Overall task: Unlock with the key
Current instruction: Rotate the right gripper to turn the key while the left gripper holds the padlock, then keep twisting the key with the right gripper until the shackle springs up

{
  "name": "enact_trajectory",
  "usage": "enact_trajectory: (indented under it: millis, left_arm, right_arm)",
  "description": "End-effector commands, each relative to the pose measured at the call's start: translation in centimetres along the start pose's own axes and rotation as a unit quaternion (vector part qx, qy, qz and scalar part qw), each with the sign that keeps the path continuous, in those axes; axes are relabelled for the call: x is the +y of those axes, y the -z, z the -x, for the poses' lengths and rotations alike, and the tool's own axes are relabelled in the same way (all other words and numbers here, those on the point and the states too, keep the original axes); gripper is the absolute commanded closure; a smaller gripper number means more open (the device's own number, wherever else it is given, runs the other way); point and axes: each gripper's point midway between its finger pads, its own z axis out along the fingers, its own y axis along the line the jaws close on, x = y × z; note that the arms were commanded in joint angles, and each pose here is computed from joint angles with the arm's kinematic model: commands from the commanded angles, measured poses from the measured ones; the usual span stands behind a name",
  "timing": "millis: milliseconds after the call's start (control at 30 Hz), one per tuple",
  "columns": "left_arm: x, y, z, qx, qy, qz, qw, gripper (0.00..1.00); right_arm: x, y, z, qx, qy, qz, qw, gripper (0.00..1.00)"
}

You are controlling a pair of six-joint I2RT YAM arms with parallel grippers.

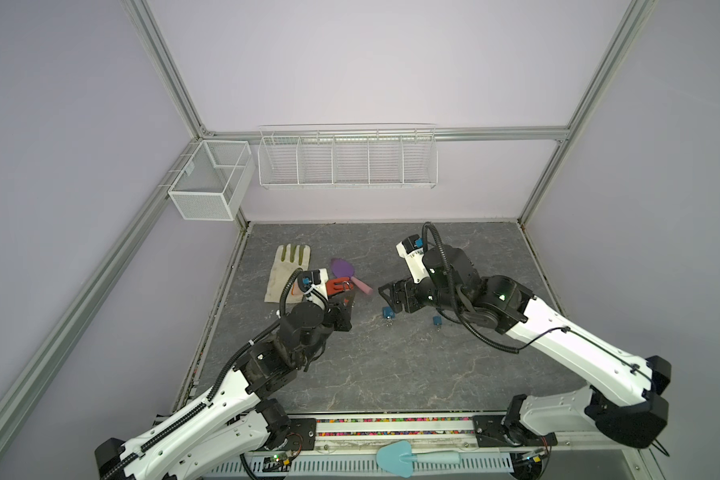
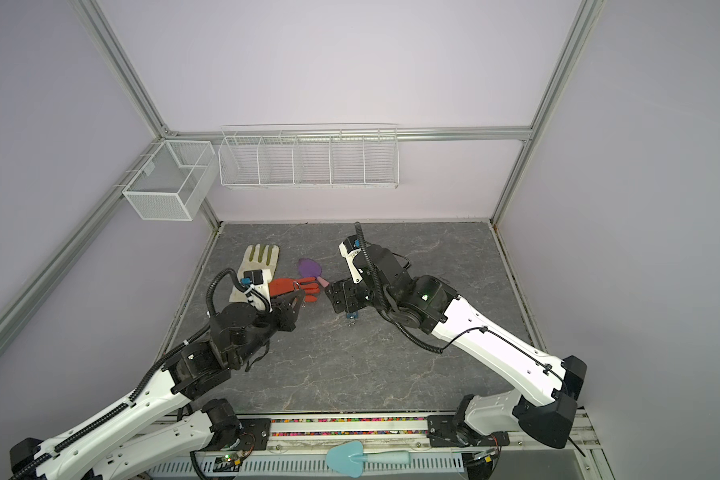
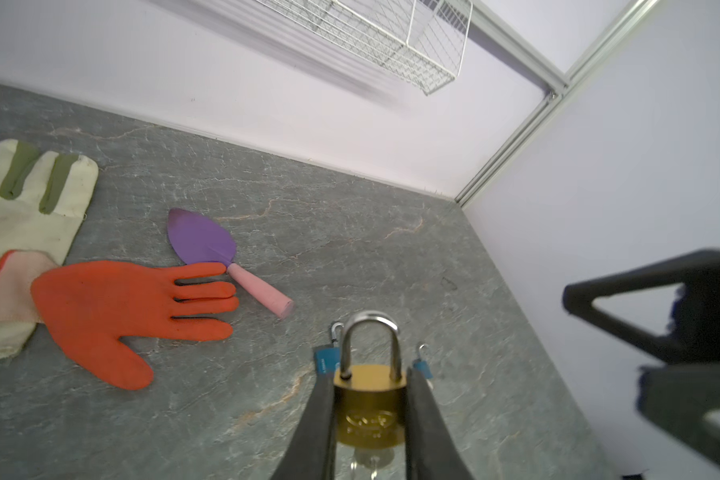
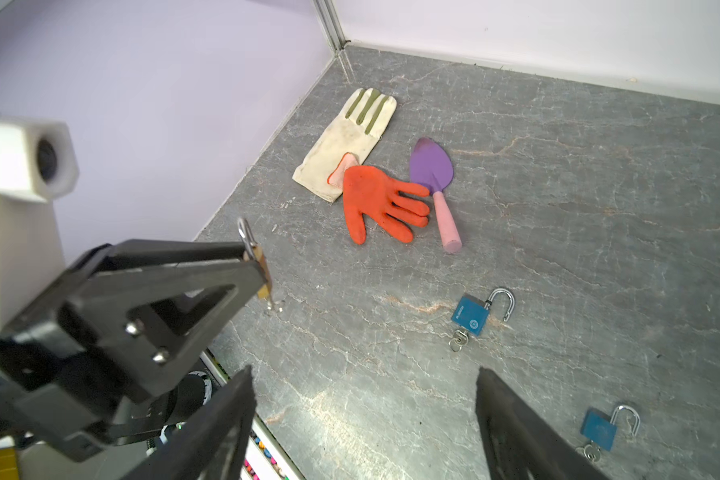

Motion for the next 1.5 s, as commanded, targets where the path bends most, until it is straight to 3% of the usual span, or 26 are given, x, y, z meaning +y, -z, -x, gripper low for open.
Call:
enact_trajectory:
  millis: [0,133,600,1000,1300,1467]
  left_arm:
    - [-1.1,0.0,0.3,-0.043,-0.085,-0.023,0.995,1.0]
    - [-1.8,-0.5,-1.1,-0.074,-0.135,-0.036,0.987,1.0]
    - [-1.1,-1.7,-3.6,-0.091,-0.163,-0.041,0.982,1.0]
    - [-1.3,-1.7,-3.7,-0.092,-0.166,-0.047,0.981,1.0]
    - [-1.6,-1.5,-4.1,-0.094,-0.201,-0.059,0.973,1.0]
    - [-2.0,-1.2,-4.5,-0.097,-0.226,-0.078,0.966,1.0]
  right_arm:
    - [-0.8,-0.6,-1.4,0.042,-0.011,-0.024,0.999,0.14]
    - [-0.3,-1.4,-1.6,0.063,-0.024,-0.017,0.998,0.14]
    - [0.9,-5.8,-2.9,0.118,-0.055,-0.029,0.991,0.13]
    - [-0.6,-8.0,-2.8,0.132,-0.043,-0.105,0.985,0.13]
    - [-2.5,-7.8,-3.8,0.165,-0.018,-0.175,0.97,0.13]
    - [-1.8,-7.8,-3.5,0.175,-0.013,-0.163,0.971,0.12]
